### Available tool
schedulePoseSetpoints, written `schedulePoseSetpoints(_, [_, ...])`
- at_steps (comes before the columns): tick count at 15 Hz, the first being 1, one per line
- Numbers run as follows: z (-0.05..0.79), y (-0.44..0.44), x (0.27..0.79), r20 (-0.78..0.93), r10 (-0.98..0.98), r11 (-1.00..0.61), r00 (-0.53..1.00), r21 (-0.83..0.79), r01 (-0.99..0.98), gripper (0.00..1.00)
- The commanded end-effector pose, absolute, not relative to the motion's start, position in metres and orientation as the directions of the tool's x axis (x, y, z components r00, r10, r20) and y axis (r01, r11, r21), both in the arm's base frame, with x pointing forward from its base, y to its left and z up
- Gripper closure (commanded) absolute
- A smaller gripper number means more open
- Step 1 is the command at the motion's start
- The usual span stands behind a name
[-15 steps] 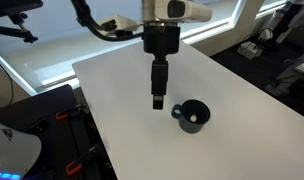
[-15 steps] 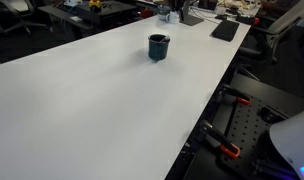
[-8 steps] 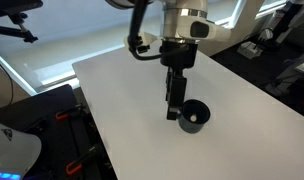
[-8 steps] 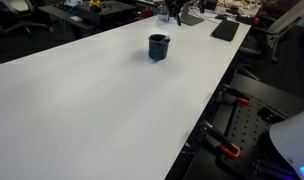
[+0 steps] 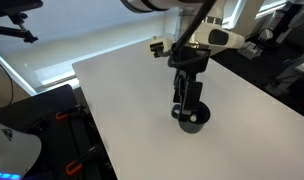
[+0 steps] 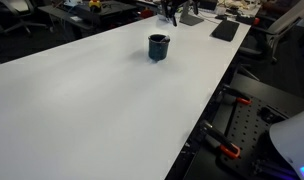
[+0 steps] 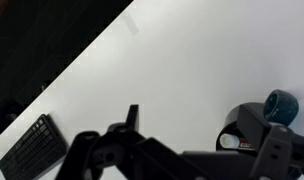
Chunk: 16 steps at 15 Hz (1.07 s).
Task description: Move the marker to the table
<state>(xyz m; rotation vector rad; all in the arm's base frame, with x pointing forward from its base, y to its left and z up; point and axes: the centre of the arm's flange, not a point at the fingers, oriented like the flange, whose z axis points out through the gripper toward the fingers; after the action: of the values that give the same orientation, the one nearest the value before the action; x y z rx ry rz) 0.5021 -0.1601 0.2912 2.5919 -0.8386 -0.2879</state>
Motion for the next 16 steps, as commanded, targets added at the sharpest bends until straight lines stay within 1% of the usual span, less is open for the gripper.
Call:
schedulePoseSetpoints(1, [0.291, -0.16, 0.502, -0.071, -0.597, -0.74, 0.799, 0.432, -0.515, 0.0])
schedulePoseSetpoints(3, [0.292, -0.16, 0.503, -0.071, -0.597, -0.74, 0.799, 0.432, -0.515, 0.0])
schedulePoseSetpoints(10, [0.269, -0.17, 0.535, -0.133, -0.559, -0.768, 0.818, 0.455, -0.451, 0.0])
schedulePoseSetpoints(12, [0.264, -0.173, 0.546, -0.166, -0.514, -0.799, 0.842, 0.449, -0.399, 0.0])
schedulePoseSetpoints(15, [0.258, -0.179, 0.563, -0.247, -0.392, -0.873, 0.886, 0.405, -0.273, 0.0])
schedulePoseSetpoints(16, [0.255, -0.171, 0.543, -0.195, -0.437, -0.848, 0.878, 0.414, -0.331, 0.0])
